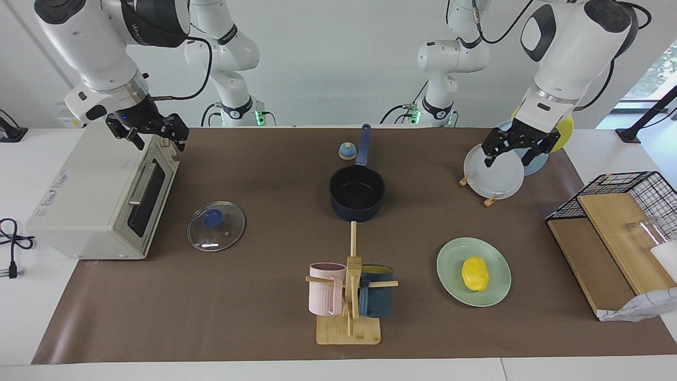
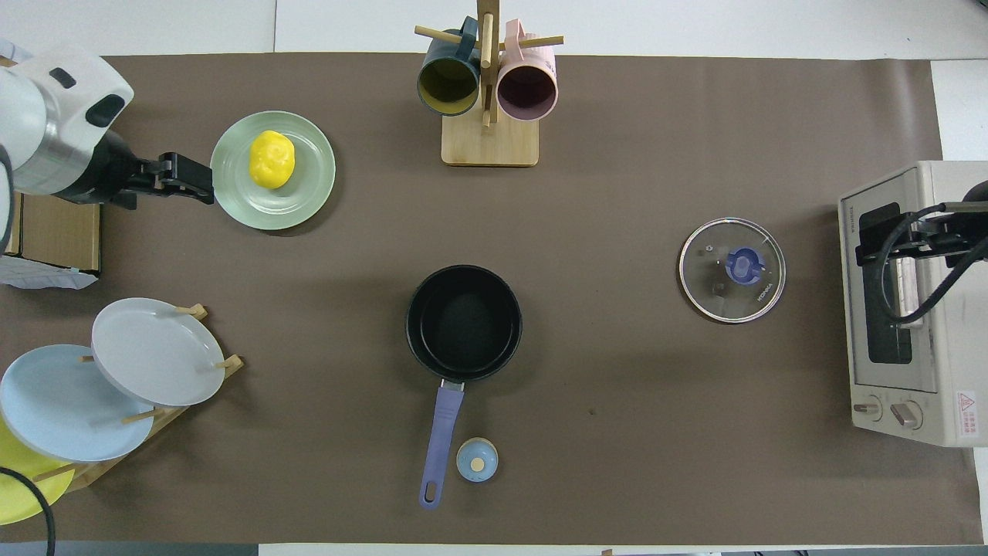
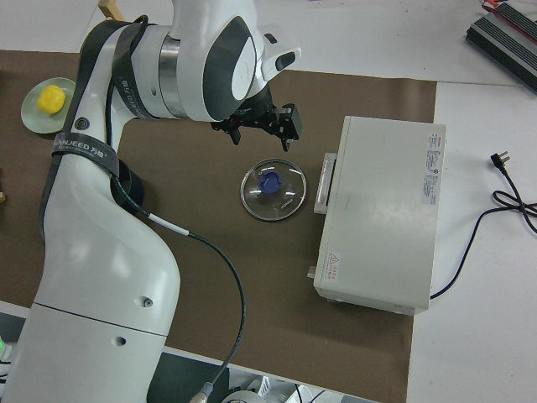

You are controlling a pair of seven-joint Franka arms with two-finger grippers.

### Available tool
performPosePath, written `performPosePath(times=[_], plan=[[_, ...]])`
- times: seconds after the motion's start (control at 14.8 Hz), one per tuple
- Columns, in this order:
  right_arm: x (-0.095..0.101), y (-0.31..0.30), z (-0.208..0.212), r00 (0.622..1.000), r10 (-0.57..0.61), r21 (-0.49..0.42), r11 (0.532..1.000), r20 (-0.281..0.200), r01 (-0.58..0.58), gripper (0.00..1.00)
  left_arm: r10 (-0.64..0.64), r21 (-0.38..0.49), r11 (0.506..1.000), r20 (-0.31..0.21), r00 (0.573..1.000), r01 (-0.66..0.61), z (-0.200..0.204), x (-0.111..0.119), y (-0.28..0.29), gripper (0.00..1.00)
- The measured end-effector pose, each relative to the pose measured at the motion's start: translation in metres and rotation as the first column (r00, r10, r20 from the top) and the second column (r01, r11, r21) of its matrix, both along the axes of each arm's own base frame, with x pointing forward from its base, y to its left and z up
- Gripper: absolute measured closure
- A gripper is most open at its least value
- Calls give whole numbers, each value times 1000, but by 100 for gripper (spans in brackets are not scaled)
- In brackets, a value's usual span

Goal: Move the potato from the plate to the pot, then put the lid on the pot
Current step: 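Lower the left gripper over the yellow potato and close on it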

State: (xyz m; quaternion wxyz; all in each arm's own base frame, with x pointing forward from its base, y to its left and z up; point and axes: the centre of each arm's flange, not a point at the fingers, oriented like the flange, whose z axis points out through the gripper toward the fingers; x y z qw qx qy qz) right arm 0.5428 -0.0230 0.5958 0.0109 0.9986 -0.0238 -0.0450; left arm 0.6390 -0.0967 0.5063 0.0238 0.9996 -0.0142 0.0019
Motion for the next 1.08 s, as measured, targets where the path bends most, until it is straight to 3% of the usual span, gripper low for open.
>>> performPosePath(times=[0.2,0.47,1.08], plan=[[0,0,0,1000,0,0,1000,0,0,0,-16,1,1000,7,1000,16,-70,40,-13,0],[0,0,0,1000,0,0,1000,0,0,0,-83,36,996,-1,997,83,-135,71,-37,0],[0,0,0,1000,0,0,1000,0,0,0,-131,65,990,57,990,127,-156,83,-36,0]])
